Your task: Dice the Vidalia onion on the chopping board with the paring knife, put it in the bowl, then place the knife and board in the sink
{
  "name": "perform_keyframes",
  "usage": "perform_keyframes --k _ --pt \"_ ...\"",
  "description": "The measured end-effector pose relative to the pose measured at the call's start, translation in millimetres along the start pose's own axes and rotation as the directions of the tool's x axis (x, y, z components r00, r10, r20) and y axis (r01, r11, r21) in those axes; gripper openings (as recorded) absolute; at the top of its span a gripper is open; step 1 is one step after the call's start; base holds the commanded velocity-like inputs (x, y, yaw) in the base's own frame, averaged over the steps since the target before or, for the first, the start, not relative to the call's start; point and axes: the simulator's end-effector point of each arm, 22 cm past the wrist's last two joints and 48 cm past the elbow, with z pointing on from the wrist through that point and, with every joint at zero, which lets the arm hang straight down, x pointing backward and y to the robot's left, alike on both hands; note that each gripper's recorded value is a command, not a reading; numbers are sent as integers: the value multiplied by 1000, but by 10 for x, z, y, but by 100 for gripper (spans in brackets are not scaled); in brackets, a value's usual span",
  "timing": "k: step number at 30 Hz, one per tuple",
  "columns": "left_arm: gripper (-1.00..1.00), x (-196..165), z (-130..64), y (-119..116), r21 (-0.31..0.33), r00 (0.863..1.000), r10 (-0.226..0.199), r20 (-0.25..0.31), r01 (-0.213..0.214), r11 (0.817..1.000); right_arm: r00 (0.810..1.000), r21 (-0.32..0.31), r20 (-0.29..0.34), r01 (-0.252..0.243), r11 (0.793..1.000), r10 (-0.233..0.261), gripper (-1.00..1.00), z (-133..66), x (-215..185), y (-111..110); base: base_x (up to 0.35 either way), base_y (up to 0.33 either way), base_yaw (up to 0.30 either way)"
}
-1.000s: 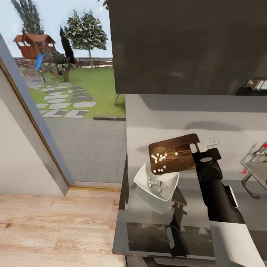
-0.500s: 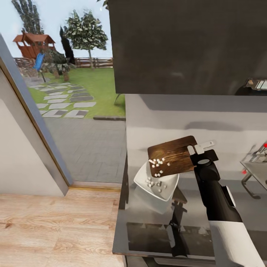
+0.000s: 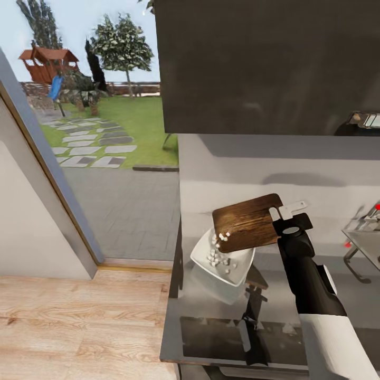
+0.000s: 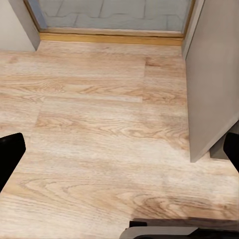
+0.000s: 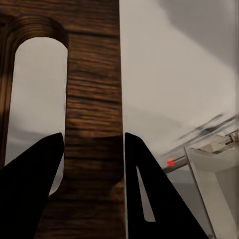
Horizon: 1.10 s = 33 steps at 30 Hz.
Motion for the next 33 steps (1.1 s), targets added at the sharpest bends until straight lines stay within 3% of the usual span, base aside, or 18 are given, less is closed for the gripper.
perform_keyframes --k 26,29,31,33 --pt "100 0 0 -3 1 1000 0 0 0 1000 1000 28 30 -10 1000 9 -100 8 -55 -80 -8 0 0" --pt "100 0 2 -4 1 1000 0 -1 0 1000 989 -39 -22 -146 988 146 -100 105 175 -122 -270 0 0" --pt "100 -1 4 -4 1 1000 0 0 0 1000 967 -123 -50 -254 959 250 -100 138 264 -45 -305 0 0" --pt "100 0 3 -4 1 1000 0 -1 0 1000 948 -174 -68 -318 932 310 -100 150 313 -9 -315 0 0"
